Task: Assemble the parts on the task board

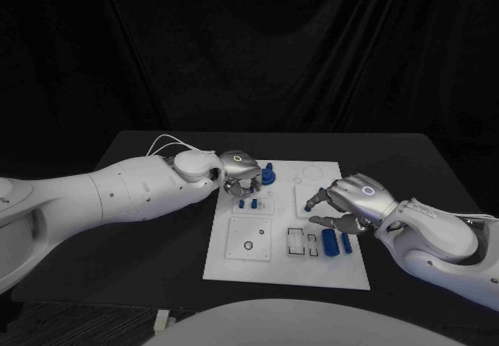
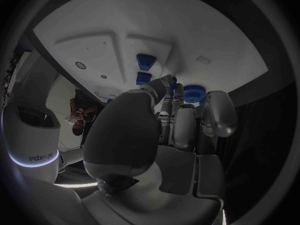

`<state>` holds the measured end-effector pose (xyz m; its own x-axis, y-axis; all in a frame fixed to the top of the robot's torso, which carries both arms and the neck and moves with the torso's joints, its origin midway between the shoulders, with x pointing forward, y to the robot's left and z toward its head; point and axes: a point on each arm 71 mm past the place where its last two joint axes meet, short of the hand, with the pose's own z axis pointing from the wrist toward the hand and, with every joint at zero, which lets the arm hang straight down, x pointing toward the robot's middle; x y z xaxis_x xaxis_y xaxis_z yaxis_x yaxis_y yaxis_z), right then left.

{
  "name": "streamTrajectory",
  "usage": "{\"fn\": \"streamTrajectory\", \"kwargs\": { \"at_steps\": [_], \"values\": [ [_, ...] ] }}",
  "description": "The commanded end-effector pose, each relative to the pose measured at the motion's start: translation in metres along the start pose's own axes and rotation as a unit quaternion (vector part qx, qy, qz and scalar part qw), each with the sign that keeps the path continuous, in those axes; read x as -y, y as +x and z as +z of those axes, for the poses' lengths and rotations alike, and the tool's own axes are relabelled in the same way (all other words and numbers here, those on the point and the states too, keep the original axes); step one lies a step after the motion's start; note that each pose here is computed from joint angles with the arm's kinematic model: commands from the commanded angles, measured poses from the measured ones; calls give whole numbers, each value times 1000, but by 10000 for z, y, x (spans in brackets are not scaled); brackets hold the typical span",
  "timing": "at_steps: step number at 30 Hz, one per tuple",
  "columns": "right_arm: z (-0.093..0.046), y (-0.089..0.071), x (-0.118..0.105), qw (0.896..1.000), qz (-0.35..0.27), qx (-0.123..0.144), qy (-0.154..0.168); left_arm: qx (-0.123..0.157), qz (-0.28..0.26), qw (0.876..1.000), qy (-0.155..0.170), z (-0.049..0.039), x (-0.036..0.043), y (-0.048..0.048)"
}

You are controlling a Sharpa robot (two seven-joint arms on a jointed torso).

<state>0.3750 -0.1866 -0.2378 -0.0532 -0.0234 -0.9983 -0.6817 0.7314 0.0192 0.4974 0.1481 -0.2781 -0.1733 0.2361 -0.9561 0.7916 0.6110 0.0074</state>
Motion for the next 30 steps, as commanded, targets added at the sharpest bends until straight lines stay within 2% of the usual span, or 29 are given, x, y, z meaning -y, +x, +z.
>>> {"fn": "streamTrajectory", "kwargs": {
  "at_steps": [1,22,30],
  "values": [
    [-4,4,-12,1000,-1,0,-2,-12,-4,1000,7,5,36,57],
    [-9,5,-9,1000,-1,-1,-1,-6,-3,1000,5,-21,21,59],
    [-22,3,0,1000,-1,-1,1,19,2,1000,2,-57,3,31]
  ]
}}
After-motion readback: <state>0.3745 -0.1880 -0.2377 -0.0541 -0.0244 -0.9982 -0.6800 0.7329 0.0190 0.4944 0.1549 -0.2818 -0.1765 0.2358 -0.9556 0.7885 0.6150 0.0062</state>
